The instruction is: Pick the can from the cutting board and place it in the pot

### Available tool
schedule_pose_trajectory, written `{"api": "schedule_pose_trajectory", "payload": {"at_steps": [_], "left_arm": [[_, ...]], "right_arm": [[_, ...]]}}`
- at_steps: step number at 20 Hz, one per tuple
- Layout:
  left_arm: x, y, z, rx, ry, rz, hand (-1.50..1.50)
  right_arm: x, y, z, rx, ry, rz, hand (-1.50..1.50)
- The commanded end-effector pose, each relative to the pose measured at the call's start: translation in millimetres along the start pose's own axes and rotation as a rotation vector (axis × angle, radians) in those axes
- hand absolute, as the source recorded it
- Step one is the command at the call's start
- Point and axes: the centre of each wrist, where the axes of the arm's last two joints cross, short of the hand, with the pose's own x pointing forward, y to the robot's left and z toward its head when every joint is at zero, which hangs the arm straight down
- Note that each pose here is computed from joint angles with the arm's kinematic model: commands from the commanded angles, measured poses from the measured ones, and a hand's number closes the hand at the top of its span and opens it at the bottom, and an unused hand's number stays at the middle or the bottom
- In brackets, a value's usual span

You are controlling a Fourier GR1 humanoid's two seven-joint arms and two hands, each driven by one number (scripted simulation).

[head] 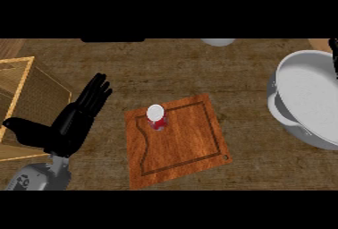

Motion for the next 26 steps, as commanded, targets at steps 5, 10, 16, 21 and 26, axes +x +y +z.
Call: {"api": "schedule_pose_trajectory", "payload": {"at_steps": [5, 10, 16, 21, 26], "left_arm": [[26.0, 11.4, -20.5, 0.123, -0.178, -0.106, 0.0], [23.4, 28.6, -31.9, 0.252, -0.183, -0.126, 0.0], [26.9, 44.7, -31.7, 0.29, -0.173, -0.103, 0.0], [10.6, 44.4, -30.1, 0.334, -0.162, -0.114, 0.0], [21.8, 53.3, -30.8, 0.33, -0.175, -0.138, 0.0]], "right_arm": [[6.5, 60.3, -40.9, 0.444, -0.036, -0.381, 1.5], [-51.9, 62.9, -48.4, 0.532, -0.001, -0.048, -1.5], [-61.4, 80.8, -69.5, 0.741, -0.242, -0.046, -1.5], [-52.4, 103.1, -87.0, 0.873, -0.233, 0.139, -1.5], [-21.5, 121.5, -96.4, 1.069, -0.189, 0.321, -1.5]]}}
